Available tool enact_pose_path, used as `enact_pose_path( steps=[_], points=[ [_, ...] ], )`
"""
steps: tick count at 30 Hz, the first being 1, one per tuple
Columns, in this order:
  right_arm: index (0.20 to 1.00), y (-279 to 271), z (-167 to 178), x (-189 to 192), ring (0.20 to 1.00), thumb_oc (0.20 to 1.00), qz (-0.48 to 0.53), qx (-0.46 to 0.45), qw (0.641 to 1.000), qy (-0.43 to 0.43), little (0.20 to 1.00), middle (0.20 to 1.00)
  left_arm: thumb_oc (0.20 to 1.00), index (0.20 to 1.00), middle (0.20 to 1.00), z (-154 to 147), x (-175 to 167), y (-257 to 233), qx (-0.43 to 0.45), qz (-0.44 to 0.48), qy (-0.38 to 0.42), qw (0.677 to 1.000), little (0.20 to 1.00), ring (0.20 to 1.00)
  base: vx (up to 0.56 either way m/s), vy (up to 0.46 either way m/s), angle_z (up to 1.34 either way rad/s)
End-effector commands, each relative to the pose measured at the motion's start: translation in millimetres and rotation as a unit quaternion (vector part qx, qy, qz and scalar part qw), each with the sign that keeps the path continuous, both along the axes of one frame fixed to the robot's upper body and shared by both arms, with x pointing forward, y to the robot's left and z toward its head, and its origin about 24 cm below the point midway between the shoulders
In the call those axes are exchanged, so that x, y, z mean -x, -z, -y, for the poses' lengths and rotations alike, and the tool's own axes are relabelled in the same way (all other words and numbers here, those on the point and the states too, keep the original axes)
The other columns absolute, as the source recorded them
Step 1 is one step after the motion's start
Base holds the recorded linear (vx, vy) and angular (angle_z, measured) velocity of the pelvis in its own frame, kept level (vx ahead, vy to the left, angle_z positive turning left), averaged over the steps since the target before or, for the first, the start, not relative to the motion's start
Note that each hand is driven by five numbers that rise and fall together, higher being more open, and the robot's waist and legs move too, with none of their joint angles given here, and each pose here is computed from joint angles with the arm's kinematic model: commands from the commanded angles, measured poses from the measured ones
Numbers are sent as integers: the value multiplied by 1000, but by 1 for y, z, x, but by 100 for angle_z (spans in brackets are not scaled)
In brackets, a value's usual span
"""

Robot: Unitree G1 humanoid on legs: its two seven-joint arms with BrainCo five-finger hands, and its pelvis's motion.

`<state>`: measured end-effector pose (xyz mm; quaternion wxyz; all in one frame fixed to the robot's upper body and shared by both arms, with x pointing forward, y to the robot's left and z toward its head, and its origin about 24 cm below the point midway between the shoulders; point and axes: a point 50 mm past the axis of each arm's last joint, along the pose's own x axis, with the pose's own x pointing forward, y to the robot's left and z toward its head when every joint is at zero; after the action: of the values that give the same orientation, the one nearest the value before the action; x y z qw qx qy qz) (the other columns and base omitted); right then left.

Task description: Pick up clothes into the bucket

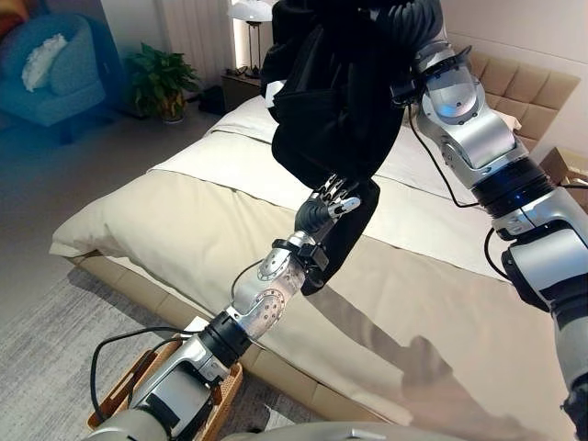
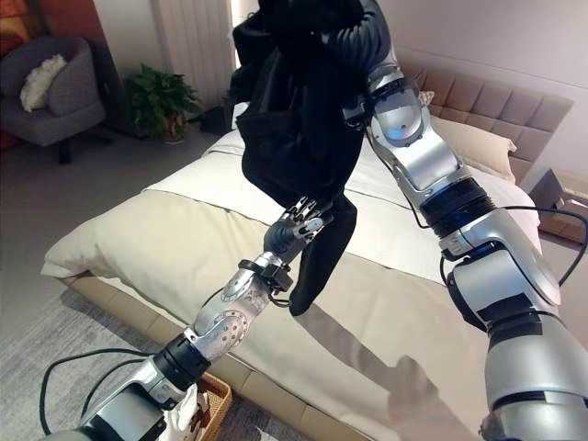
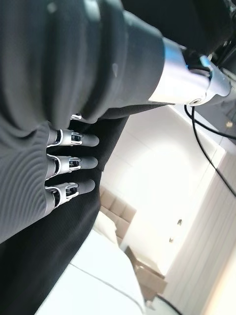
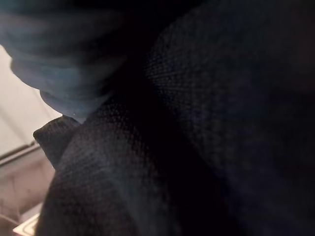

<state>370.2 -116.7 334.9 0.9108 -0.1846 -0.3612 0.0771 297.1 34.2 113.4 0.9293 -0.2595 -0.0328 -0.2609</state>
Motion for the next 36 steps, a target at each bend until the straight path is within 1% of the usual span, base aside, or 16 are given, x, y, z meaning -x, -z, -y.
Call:
enact_pose_path(
  steps=[1,5,7,8,10,12,14,15,16,17,19,23,29,36],
  points=[
    [200,-41,15,14,200,200,82,-4,996,31,200,200,1000,1000,1000,-6,-8,-31,-4,93,-50,994,1000,1000,-10,3,-15],
    [200,-55,36,9,200,200,96,-2,991,97,200,200,1000,1000,1000,-11,-3,-29,-41,116,-43,991,1000,1000,-3,2,-5],
    [200,-63,47,8,200,200,101,-8,987,127,200,200,1000,1000,1000,-11,0,-23,-49,109,-17,993,1000,1000,0,0,0],
    [200,-69,54,7,200,200,103,-19,984,144,200,200,1000,1000,1000,-9,3,-16,-57,99,12,993,1000,1000,0,0,0],
    [200,-73,60,7,200,200,104,-18,982,160,200,200,1000,1000,1000,-14,4,-13,-72,100,25,992,1000,1000,17,21,5],
    [200,-75,64,7,200,200,104,-19,980,170,200,200,1000,1000,1000,-19,3,-12,-85,104,19,991,1000,1000,10,11,5],
    [200,-78,76,10,200,200,112,-15,974,198,200,200,1000,1000,1000,-43,0,-19,-119,141,-56,981,1000,1000,-13,2,7],
    [200,-80,80,12,200,200,118,-13,971,205,200,200,1000,1000,1000,-50,2,-22,-133,160,-78,975,1000,1000,-37,-4,10],
    [200,-80,80,12,200,200,119,-13,971,206,200,200,1000,1000,1000,-50,2,-22,-133,160,-78,975,1000,1000,-13,-18,11],
    [200,-82,85,15,200,200,129,-19,968,215,200,200,1000,1000,1000,-56,4,-22,-136,166,-108,971,1000,1000,-33,-12,11],
    [200,-81,89,16,200,200,130,-33,968,214,200,200,1000,1000,1000,-56,6,-19,-134,162,-120,970,1000,1000,-3,-19,11],
    [200,-78,84,16,200,200,128,-45,972,193,200,200,1000,1000,1000,-53,6,-11,-136,145,-118,973,1000,1000,-1,-2,2],
    [200,-75,66,18,200,200,135,-45,979,147,200,200,1000,1000,1000,-43,-2,-3,-142,123,-119,975,1000,1000,-4,1,-1],
    [200,-70,44,23,200,200,137,-59,985,85,200,200,1000,1000,1000,-26,-19,6,-167,92,-119,974,1000,1000,12,1,-18]
  ],
)
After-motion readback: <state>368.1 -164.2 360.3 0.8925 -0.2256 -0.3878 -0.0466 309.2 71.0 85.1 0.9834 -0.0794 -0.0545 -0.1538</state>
